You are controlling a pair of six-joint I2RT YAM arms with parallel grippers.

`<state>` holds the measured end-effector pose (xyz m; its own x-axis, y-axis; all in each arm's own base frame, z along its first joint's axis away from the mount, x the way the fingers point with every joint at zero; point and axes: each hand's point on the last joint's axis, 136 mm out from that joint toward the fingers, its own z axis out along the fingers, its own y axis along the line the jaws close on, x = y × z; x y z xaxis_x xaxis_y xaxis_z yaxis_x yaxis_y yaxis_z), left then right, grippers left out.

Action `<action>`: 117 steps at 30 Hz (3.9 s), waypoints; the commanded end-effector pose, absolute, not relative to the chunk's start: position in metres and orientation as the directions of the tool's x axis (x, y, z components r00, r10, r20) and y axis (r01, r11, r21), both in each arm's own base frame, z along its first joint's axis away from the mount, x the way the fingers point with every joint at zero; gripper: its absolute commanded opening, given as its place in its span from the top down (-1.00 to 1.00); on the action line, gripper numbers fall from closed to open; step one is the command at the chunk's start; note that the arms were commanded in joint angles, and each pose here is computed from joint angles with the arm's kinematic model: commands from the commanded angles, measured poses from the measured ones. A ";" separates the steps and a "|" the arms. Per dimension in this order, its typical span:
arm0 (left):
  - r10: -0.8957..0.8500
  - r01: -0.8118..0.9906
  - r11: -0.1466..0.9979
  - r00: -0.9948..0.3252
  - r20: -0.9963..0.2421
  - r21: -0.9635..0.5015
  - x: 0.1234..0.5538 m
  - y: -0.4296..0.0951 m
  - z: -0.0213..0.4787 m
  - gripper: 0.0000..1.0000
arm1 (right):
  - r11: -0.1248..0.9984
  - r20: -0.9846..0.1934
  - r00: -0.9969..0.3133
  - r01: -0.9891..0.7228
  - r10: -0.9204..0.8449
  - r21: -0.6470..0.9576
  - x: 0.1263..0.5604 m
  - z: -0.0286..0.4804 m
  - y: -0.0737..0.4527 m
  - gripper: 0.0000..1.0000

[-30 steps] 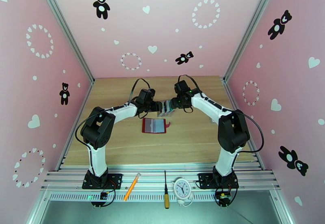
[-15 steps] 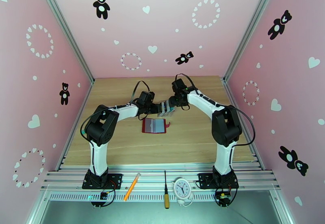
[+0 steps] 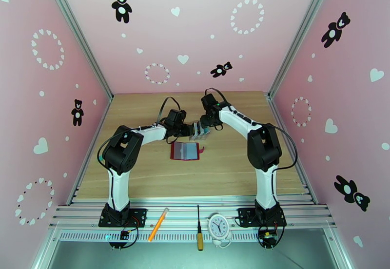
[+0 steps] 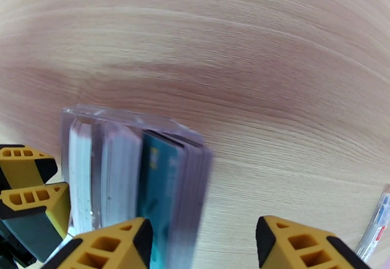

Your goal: Put the credit cards into the card holder

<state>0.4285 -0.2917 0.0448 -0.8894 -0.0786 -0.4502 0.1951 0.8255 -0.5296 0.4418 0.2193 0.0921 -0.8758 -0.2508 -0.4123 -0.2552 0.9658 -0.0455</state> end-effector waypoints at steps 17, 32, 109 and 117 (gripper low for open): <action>-0.066 0.168 0.839 -0.912 -0.404 -0.517 0.424 -0.286 0.026 0.17 | 0.954 -0.372 -0.878 -0.272 -0.300 -0.127 0.441 0.083 0.216 -0.06; -0.067 0.166 0.838 -0.914 -0.401 -0.520 0.424 -0.287 0.026 0.18 | 0.955 -0.397 -0.869 -0.267 -0.296 -0.127 0.440 0.099 0.214 0.28; -0.066 0.164 0.832 -0.919 -0.389 -0.529 0.422 -0.288 0.026 0.18 | 0.941 -0.418 -0.844 -0.313 -0.337 -0.128 0.426 0.124 0.231 0.60; -0.066 0.164 0.831 -0.919 -0.388 -0.531 0.422 -0.288 0.026 0.18 | 0.937 -0.405 -0.845 -0.313 -0.349 -0.155 0.424 0.118 0.230 0.40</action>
<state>0.4279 -0.2948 0.0452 -0.8938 -0.0736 -0.4424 0.2019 0.8148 -0.5435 0.4284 0.2311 0.1022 -0.8528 -0.3486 -0.3889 -0.3181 0.9373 -0.1426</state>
